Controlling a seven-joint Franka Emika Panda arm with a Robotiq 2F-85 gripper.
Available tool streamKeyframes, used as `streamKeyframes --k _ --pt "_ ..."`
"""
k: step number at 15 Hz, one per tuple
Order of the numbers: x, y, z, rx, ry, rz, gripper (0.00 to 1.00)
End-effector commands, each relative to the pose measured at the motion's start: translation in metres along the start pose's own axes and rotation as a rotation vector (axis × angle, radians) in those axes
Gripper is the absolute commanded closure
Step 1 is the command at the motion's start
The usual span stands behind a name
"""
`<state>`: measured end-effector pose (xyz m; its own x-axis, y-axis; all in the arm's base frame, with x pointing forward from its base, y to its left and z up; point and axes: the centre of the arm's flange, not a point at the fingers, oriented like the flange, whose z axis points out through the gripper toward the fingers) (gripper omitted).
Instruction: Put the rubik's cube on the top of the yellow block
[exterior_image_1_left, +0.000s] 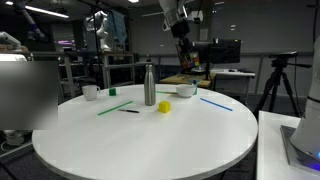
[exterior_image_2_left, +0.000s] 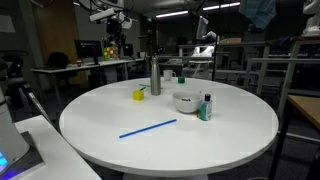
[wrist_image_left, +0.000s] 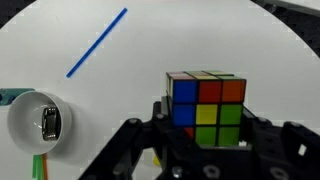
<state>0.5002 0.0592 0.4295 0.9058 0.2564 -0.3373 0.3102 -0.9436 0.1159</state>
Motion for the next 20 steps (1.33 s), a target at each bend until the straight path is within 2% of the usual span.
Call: streamKeyframes --k 1,2,3,4,6,10,15,17,20 --pt "0.045 0.011 -0.013 0.002 -0.126 0.086 0.66" --pt "0.052 0.016 -0.007 -0.017 -0.152 0.136 0.66" --pt "0.062 0.021 -0.001 -0.033 -0.069 0.185 0.66" --pt "0.069 0.025 0.002 -0.046 -0.089 0.205 0.66" --pt "0.081 0.03 0.008 -0.014 -0.097 0.265 0.66" --pt "0.102 0.035 0.008 0.098 -0.024 0.352 0.66" --pt "0.112 0.039 0.007 0.192 0.057 0.394 0.66" --pt "0.111 0.04 0.012 0.222 0.069 0.401 0.66" --pt "0.105 0.043 0.019 0.219 0.102 0.415 0.66"
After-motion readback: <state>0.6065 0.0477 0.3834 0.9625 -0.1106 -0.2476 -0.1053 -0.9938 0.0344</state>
